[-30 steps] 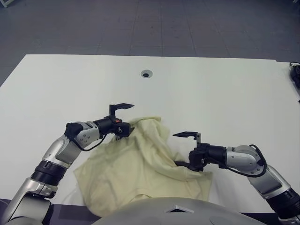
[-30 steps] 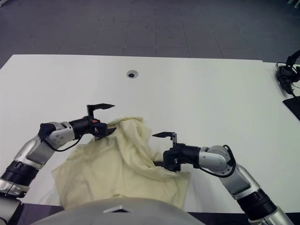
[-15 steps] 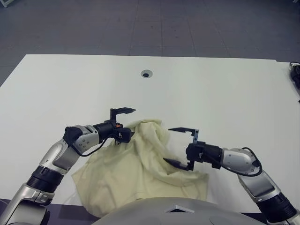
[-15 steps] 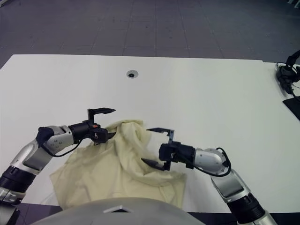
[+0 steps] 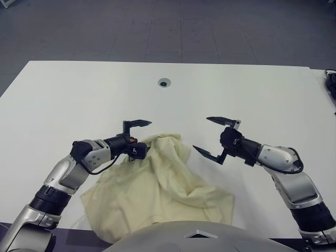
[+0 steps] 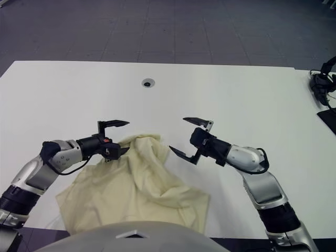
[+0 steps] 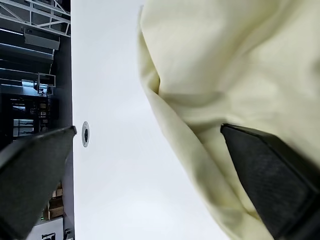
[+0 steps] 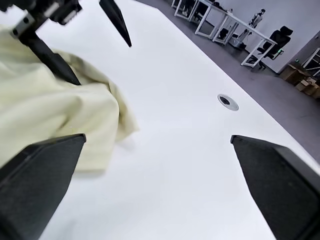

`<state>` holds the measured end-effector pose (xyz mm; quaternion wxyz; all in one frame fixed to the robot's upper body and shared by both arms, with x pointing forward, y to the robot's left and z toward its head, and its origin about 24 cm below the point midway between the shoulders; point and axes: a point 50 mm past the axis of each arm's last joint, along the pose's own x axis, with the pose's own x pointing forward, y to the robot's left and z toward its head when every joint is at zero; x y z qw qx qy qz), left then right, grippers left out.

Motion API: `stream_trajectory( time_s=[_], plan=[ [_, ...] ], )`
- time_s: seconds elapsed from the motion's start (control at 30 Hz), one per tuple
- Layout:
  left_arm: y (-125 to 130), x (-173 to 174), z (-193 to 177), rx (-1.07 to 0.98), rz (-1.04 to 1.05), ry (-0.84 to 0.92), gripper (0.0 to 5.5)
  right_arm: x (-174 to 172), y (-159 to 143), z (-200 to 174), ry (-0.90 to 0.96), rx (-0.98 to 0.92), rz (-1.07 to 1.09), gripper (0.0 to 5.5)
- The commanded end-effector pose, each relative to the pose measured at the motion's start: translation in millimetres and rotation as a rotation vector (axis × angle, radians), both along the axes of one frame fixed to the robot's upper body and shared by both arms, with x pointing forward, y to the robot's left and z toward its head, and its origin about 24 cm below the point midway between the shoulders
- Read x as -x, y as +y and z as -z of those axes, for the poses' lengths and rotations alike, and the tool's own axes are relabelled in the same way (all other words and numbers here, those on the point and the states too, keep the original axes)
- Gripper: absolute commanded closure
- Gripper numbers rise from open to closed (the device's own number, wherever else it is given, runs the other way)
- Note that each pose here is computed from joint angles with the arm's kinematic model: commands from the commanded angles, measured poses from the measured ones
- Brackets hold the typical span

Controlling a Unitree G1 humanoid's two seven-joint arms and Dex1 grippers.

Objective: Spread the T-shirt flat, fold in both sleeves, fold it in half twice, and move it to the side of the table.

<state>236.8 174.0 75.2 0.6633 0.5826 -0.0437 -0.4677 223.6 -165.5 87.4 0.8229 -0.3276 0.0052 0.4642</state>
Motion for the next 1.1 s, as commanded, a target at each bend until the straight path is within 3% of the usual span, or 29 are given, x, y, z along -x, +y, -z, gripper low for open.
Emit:
stream_trajectory(
  time_s=[0.03, 0.4, 0.57, 1.1],
  plan=[
    [4.1, -0.2, 3.0, -0.035, -0.008, 0.010, 0.12, -1.6, -0.6, 6.7, -0.181, 0.239, -0.136, 0.10],
    [2.2, 0.2, 3.5, -0.038, 0.003, 0.006, 0.12, 3.9, 2.4, 29.1, -0.548, 0.572, -0.504, 0.10],
    [1.3, 0.5, 5.0, -0.042, 0.005, 0.006, 0.10, 2.1, 16.9, 35.4, -0.631, 0.568, -0.595, 0.97],
    [-0.8, 2.2, 6.1, -0.045, 0.010, 0.012, 0.10, -1.2, 27.8, 46.1, -0.587, 0.491, -0.611, 3.61]
  ],
)
